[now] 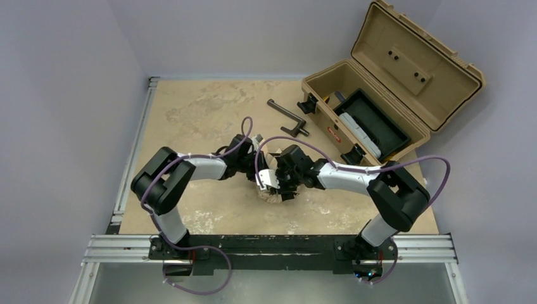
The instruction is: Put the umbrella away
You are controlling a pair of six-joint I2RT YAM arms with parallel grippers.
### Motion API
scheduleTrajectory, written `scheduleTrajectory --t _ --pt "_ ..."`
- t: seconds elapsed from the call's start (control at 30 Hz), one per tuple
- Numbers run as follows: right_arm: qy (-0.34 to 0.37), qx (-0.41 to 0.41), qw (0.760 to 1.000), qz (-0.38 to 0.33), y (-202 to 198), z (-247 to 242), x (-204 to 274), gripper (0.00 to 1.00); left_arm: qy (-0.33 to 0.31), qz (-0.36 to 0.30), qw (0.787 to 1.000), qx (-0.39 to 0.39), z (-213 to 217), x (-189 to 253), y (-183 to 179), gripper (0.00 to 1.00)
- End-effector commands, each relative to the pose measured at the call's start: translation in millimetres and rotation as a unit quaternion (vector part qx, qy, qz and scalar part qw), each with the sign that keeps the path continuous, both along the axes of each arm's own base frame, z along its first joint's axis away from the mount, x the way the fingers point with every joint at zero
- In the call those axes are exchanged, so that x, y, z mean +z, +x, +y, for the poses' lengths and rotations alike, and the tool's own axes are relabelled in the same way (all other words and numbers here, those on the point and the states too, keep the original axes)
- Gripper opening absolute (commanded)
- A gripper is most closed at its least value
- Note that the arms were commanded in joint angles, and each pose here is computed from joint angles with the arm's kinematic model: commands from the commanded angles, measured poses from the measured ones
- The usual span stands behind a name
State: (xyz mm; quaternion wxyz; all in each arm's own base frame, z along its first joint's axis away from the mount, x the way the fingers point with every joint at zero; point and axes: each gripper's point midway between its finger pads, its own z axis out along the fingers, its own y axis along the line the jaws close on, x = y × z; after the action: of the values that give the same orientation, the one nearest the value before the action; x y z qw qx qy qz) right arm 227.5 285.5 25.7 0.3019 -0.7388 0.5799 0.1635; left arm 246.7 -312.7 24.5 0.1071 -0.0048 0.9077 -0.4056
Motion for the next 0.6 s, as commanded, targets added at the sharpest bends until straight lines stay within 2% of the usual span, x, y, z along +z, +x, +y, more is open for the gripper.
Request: scheduleTrajectory --t 0.0,0.1,0.2,0.37,0.43,0.5,0.57 --pt "-0.07 0.001 0.997 -0.008 2.2 -32.5 -39.6 0.18 -0.055 0.026 0.998 -0.023 -12.3 40.3 -36.3 0.18" --pt "-0.071 0.013 0.997 -0.033 1.3 -38.4 -33.8 0.11 -0.066 -0.012 0.998 0.008 -0.5 62.3 -23.6 0.25" --pt "-0.063 0.036 0.996 -0.05 -1.7 -35.9 -26.1 0.08 -0.071 -0.061 0.995 0.038 16.7 87.7 -11.7 0.32" --pt "-0.059 0.11 0.987 -0.096 -14.8 -35.6 -18.3 0.07 -0.024 -0.162 0.983 0.087 61.3 114.0 -1.3 0.37" --pt "-0.062 0.152 0.979 -0.12 -22.9 -35.9 -17.3 0.07 0.004 -0.199 0.975 0.099 80.4 116.9 -5.9 0.37" --pt "-0.058 0.198 0.968 -0.14 -32.2 -34.6 -15.3 0.06 0.004 -0.244 0.964 0.107 93.2 124.4 -11.0 0.4" --pt "-0.053 0.242 0.956 -0.16 -39.5 -33.0 -13.2 0.06 -0.026 -0.283 0.952 0.114 96.8 129.2 -16.2 0.6"
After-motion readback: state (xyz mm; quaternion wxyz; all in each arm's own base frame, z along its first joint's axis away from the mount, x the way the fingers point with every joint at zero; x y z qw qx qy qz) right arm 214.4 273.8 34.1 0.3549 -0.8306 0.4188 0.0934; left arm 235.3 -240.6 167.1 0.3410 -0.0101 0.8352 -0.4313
